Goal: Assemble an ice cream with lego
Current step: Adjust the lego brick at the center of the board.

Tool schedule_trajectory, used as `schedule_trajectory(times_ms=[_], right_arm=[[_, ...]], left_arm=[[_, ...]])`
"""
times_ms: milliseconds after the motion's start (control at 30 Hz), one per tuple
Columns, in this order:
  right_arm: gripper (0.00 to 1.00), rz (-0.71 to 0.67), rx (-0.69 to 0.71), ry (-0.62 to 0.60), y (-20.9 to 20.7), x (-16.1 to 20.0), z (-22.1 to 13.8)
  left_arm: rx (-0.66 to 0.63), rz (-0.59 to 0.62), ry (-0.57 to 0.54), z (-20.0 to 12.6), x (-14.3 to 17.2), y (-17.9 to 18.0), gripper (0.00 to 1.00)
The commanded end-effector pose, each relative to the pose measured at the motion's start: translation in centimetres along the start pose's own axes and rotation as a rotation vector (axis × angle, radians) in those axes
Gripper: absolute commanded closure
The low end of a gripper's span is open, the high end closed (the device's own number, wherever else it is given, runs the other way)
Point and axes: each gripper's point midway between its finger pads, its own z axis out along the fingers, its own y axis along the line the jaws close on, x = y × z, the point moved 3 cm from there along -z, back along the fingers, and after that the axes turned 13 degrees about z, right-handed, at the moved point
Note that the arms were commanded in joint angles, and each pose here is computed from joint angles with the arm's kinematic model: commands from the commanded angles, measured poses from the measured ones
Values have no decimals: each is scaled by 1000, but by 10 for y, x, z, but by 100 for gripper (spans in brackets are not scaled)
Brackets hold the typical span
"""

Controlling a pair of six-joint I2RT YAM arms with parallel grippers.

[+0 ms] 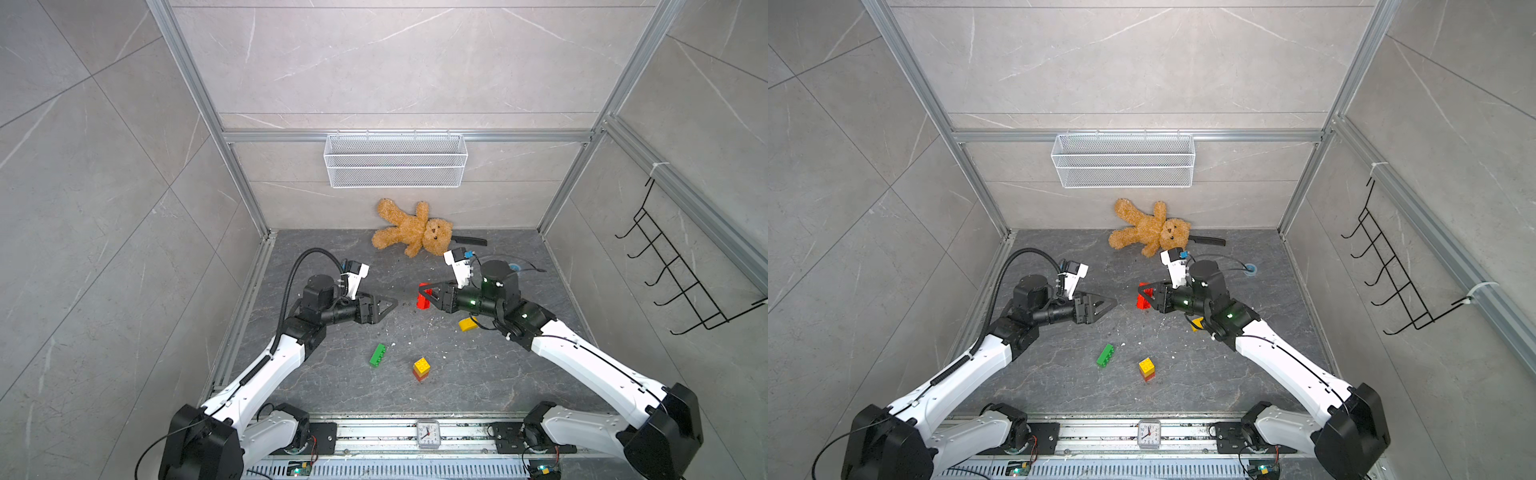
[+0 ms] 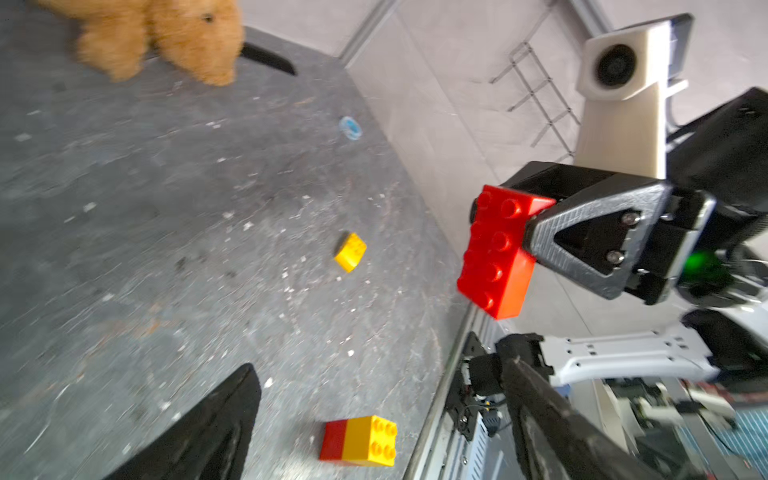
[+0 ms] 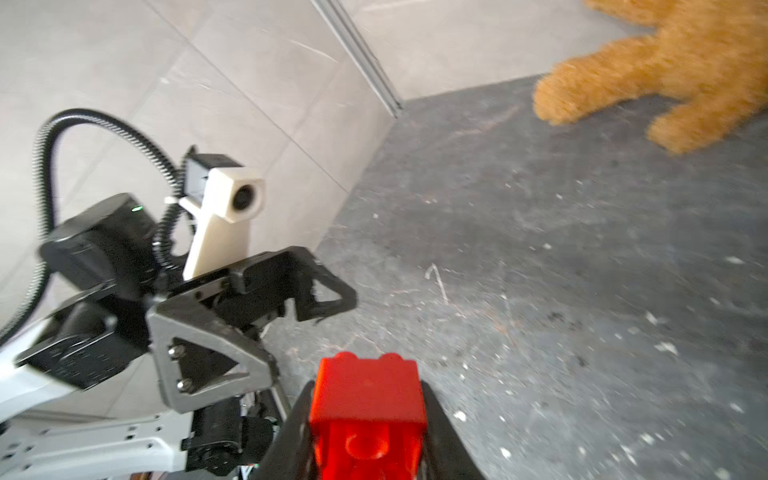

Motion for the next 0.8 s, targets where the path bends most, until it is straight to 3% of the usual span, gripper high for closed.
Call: schedule_trajectory(times_ms=[0, 200, 467, 700, 767], right_arm=[[71, -18, -251, -47, 37, -8, -3], [70, -31, -329, -64, 41, -3, -8], [69, -37, -470, -73, 58, -1, -16], [68, -30, -482, -42, 60, 3, -15], [68, -28, -485, -37, 59, 5, -14]], left_arm=[[274, 245, -82, 7, -40, -60, 7], [313, 292, -81, 12, -45, -70, 10], [394, 297, -54, 18, -51, -77, 24], [407, 317, -47, 13, -55, -85, 34], [407, 319, -51, 13, -57, -86, 41]])
